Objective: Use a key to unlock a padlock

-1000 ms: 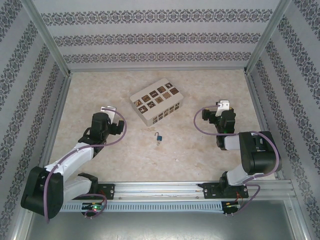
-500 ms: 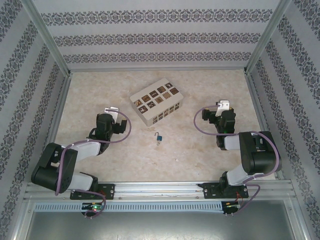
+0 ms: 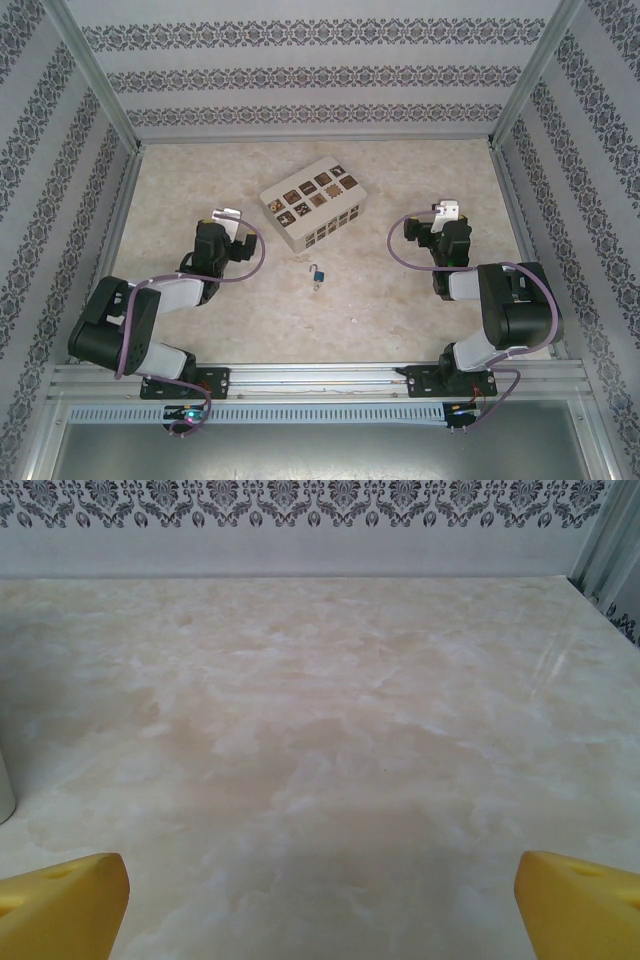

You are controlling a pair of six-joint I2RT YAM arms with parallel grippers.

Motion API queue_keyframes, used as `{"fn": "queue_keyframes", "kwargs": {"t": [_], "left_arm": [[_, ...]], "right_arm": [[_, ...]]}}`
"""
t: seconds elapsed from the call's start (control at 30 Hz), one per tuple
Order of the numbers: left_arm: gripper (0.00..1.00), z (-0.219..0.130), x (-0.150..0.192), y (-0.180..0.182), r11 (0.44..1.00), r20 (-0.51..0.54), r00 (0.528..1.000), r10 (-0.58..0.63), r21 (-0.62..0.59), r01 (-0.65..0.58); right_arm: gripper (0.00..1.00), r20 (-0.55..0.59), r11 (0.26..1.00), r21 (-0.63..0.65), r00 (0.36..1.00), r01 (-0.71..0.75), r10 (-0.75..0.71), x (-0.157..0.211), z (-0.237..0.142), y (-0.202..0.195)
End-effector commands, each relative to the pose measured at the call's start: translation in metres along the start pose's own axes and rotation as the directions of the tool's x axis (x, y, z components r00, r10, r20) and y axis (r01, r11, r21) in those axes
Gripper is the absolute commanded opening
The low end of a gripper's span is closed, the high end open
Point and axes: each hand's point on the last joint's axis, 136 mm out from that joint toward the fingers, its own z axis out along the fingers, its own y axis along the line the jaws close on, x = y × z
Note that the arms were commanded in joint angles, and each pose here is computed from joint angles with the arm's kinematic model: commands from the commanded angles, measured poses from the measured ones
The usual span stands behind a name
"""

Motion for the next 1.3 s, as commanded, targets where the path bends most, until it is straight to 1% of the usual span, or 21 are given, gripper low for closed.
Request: {"fn": "queue_keyframes", "kwargs": {"t": [0.0,0.17,0.23,0.33,0.4,0.57,0.73,0.8,0.83,0.87,1.0,1.07,1.1,1.17,1.27], "left_arm": [[0.99,-0.007,-0.016,0.005,1.000,0.085,0.996,-0.006,-0.002,0.006],[0.99,-0.006,-0.016,0.007,1.000,0.083,0.997,-0.012,-0.008,0.013],[0.99,-0.005,-0.014,0.009,0.999,0.075,0.997,0.023,-0.025,-0.021],[0.99,-0.006,-0.019,0.022,0.993,0.146,0.987,0.065,-0.106,-0.049],[0.99,-0.003,-0.019,0.025,0.993,0.161,0.985,0.061,-0.111,-0.043],[0.99,-0.002,-0.013,0.032,0.995,0.159,0.987,0.013,-0.099,0.002],[0.99,-0.011,-0.003,0.047,0.990,0.236,0.969,-0.070,-0.105,0.097],[0.99,-0.010,0.005,0.048,0.988,0.262,0.962,-0.076,-0.109,0.108],[0.99,-0.012,0.001,0.050,0.987,0.300,0.952,-0.064,-0.122,0.105],[0.99,-0.014,0.001,0.052,0.984,0.303,0.950,-0.077,-0.128,0.120],[0.99,-0.001,0.002,0.060,0.979,0.239,0.966,-0.102,-0.149,0.140],[0.99,0.011,0.005,0.065,0.974,0.160,0.978,-0.137,-0.159,0.163],[0.99,0.017,0.007,0.069,0.973,0.131,0.978,-0.162,-0.144,0.181],[0.99,0.019,0.010,0.077,0.965,0.119,0.969,-0.217,-0.122,0.231],[0.99,0.018,0.010,0.078,0.965,0.125,0.968,-0.216,-0.125,0.231]], "right_arm": [[0.98,0.020,1.000,0.014,1.000,-0.018,0.017,-0.007,-0.001,-0.005],[0.98,0.020,1.000,0.014,1.000,-0.017,0.017,-0.007,-0.001,-0.004],[0.98,0.019,1.000,0.014,1.000,-0.018,0.017,-0.007,0.000,-0.004],[0.98,0.020,1.000,0.013,1.000,-0.018,0.018,-0.007,-0.001,-0.004],[0.98,0.020,1.000,0.013,1.000,-0.017,0.017,-0.007,0.000,-0.004],[0.98,0.020,1.000,0.013,1.000,-0.017,0.017,-0.007,-0.001,-0.004],[0.98,0.020,1.000,0.013,1.000,-0.018,0.017,-0.007,-0.001,-0.004],[0.98,0.019,1.000,0.013,1.000,-0.017,0.017,-0.007,0.000,-0.004],[0.98,0.020,1.000,0.013,1.000,-0.017,0.017,-0.007,-0.001,-0.004],[0.98,0.019,1.000,0.013,1.000,-0.017,0.017,-0.007,0.000,-0.004],[0.98,0.020,1.000,0.013,1.000,-0.017,0.017,-0.007,-0.001,-0.004],[0.98,0.019,1.000,0.013,1.000,-0.017,0.017,-0.007,-0.001,-0.004],[0.98,0.020,1.000,0.014,1.000,-0.017,0.017,-0.007,-0.001,-0.004],[0.98,0.018,1.000,0.014,1.000,-0.017,0.017,-0.007,0.000,-0.004],[0.99,0.021,1.000,0.013,1.000,-0.017,0.016,-0.007,-0.001,-0.004]]}}
